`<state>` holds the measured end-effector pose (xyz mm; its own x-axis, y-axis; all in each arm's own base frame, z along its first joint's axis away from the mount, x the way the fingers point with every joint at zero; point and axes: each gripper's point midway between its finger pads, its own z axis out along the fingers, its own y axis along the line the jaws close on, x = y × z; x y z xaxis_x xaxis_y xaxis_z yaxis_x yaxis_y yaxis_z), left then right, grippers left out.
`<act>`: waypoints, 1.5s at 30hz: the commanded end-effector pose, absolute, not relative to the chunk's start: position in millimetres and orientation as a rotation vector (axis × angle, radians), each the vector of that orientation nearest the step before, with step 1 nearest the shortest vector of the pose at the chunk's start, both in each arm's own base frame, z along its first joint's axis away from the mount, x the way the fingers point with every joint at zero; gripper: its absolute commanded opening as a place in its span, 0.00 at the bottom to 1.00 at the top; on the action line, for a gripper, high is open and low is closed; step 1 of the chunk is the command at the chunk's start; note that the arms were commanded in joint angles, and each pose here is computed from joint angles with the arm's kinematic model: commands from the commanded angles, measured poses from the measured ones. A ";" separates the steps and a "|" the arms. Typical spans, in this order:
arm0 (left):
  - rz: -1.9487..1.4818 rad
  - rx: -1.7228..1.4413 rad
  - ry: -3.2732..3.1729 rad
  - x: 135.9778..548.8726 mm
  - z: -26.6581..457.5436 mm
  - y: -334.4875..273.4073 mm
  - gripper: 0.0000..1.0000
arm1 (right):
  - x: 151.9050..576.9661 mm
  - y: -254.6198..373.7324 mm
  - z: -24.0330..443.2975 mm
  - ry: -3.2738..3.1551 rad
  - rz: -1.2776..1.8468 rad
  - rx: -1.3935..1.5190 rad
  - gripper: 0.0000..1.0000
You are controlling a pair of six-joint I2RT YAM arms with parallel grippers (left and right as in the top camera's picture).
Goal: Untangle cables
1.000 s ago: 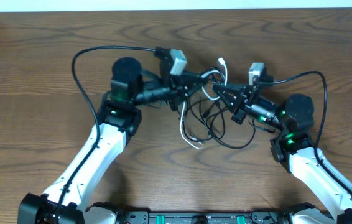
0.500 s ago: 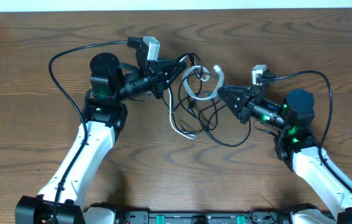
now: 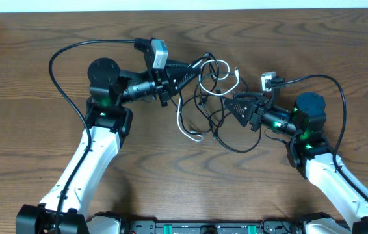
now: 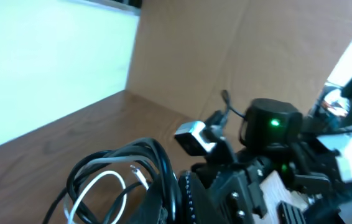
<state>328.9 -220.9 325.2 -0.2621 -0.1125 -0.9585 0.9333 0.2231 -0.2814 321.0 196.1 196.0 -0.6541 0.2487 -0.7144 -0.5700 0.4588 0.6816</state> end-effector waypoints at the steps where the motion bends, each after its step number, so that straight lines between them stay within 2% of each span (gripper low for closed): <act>1: -1.273 0.976 1.323 308.3 343.1 -223.7 0.08 | 321.8 194.4 198.7 1.893 1.266 -0.298 0.62; 3: -1.255 1.055 1.239 297.4 351.1 -224.2 0.08 | 320.0 194.0 191.6 1.918 1.252 -0.309 0.66; 6: -1.225 1.139 1.144 285.2 358.7 -224.1 0.08 | 319.0 191.4 178.7 1.975 1.230 -0.286 0.66; 15: -1.197 1.138 1.114 285.6 363.9 -222.8 0.08 | 316.5 189.4 167.0 2.036 1.227 -0.247 0.66; 21: -1.156 1.090 1.138 298.1 365.0 -209.7 0.07 | 292.2 197.4 145.2 2.164 1.304 -0.269 0.59; 26: -1.149 1.083 1.143 300.1 364.9 -206.7 0.08 | 277.0 210.4 167.3 2.056 1.439 -0.431 0.60; 29: -1.162 1.075 1.162 301.2 362.4 -206.9 0.08 | 265.9 219.5 201.2 1.854 1.512 -0.633 0.65; 33: -1.179 1.094 1.167 298.0 359.7 -207.4 0.08 | 255.4 223.3 233.0 1.641 1.506 -0.815 0.66; 39: -1.184 1.099 1.169 297.4 358.7 -207.6 0.08 | 265.8 220.6 269.1 1.489 1.429 -0.790 0.65; 45: -1.236 1.202 1.150 280.5 351.6 -209.0 0.08 | 292.7 211.6 286.8 1.480 1.381 -0.574 0.66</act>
<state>292.5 -209.2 348.7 -0.0052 -0.0717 -0.9974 0.9989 0.0452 -0.0084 274.2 218.3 278.3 -0.3575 0.1867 -0.9151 -0.9059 0.1687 0.3883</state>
